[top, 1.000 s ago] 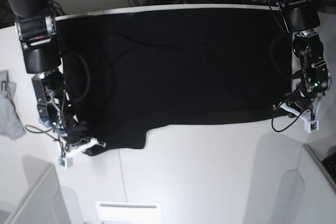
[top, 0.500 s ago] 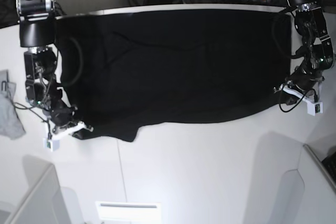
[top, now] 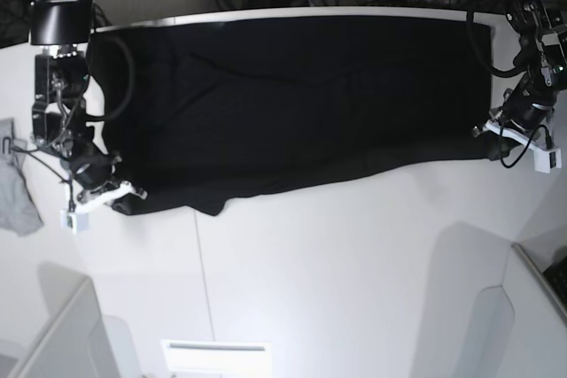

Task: Fold the T-shirt properly
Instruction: 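Grasp the hem corners and fold the hem up toward the collar, then lay the folded hem down at the collar and open both grippers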

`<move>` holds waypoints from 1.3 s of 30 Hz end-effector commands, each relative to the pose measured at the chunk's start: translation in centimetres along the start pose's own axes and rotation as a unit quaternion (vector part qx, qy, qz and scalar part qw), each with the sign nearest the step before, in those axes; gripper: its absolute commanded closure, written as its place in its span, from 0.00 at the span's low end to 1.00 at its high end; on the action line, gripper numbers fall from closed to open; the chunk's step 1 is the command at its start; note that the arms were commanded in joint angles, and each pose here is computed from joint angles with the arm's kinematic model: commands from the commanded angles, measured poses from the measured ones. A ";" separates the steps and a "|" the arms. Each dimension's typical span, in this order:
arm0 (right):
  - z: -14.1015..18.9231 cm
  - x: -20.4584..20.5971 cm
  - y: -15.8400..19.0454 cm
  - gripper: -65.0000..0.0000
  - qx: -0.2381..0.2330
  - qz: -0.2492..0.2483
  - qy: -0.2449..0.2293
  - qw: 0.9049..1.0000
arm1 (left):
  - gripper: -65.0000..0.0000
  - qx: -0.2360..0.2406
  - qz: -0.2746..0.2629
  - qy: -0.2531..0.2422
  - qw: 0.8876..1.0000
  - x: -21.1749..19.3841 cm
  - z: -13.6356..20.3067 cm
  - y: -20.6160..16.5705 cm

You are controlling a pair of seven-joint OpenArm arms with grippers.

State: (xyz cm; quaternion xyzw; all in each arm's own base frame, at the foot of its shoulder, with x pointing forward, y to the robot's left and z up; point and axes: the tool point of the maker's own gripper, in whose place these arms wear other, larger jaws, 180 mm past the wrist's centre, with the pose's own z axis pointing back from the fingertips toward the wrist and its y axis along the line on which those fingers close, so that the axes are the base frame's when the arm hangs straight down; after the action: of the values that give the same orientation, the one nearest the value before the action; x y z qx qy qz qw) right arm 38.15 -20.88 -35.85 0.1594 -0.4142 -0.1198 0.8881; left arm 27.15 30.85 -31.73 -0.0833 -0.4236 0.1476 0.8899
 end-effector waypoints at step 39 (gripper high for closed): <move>13.3 -2.9 -2.3 1.00 -0.048 -0.011 -0.032 0.998 | 1.00 0.036 -0.053 0.038 0.997 -2.9 5.4 1.7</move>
State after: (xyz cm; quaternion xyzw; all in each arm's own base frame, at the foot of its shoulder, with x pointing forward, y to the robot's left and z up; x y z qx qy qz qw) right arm 25.28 -24.12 -32.02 0.1222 -0.4120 -0.1635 0.8880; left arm 20.54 30.96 -32.17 -0.0468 -0.3715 0.1224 0.9191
